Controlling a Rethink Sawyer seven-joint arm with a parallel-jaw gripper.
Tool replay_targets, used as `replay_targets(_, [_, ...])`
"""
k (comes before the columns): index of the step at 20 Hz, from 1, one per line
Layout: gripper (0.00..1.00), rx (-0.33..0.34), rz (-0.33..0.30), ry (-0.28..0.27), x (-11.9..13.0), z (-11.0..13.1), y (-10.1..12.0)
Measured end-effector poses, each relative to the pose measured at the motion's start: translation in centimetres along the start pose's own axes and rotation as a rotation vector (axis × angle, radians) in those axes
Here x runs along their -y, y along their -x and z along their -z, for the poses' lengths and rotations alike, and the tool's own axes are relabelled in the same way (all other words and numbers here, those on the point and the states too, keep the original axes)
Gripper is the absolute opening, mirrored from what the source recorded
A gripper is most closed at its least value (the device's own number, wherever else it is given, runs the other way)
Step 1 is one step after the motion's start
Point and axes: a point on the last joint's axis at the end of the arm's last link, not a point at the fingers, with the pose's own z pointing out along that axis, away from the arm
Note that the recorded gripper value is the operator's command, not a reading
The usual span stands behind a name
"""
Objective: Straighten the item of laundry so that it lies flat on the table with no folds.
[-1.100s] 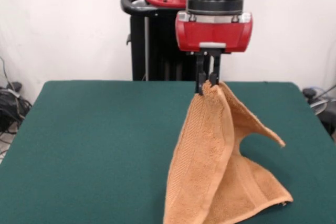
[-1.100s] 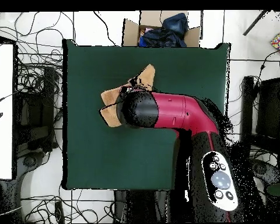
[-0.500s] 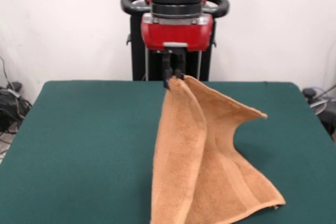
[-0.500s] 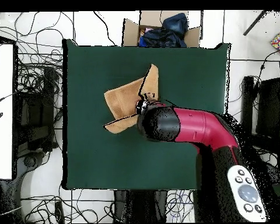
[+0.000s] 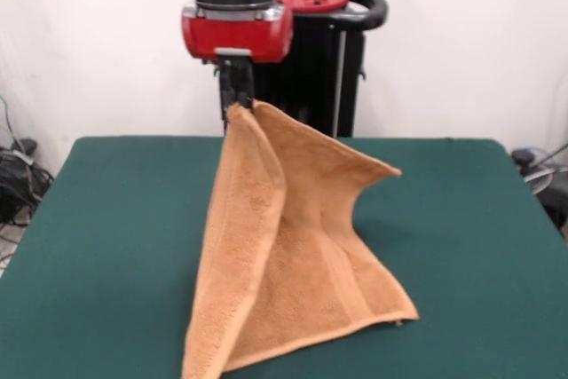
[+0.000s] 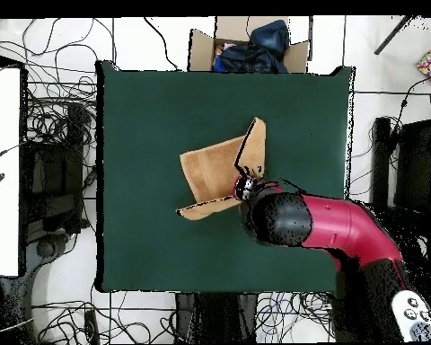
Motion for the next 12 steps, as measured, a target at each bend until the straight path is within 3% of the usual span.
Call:
replay_targets(5, [0.00,0.002,0.006,-0.005,1.7,-0.4,-1.0])
replay_targets(12, [0.00,0.016,0.049,0.005,1.7,-1.1,-1.5])
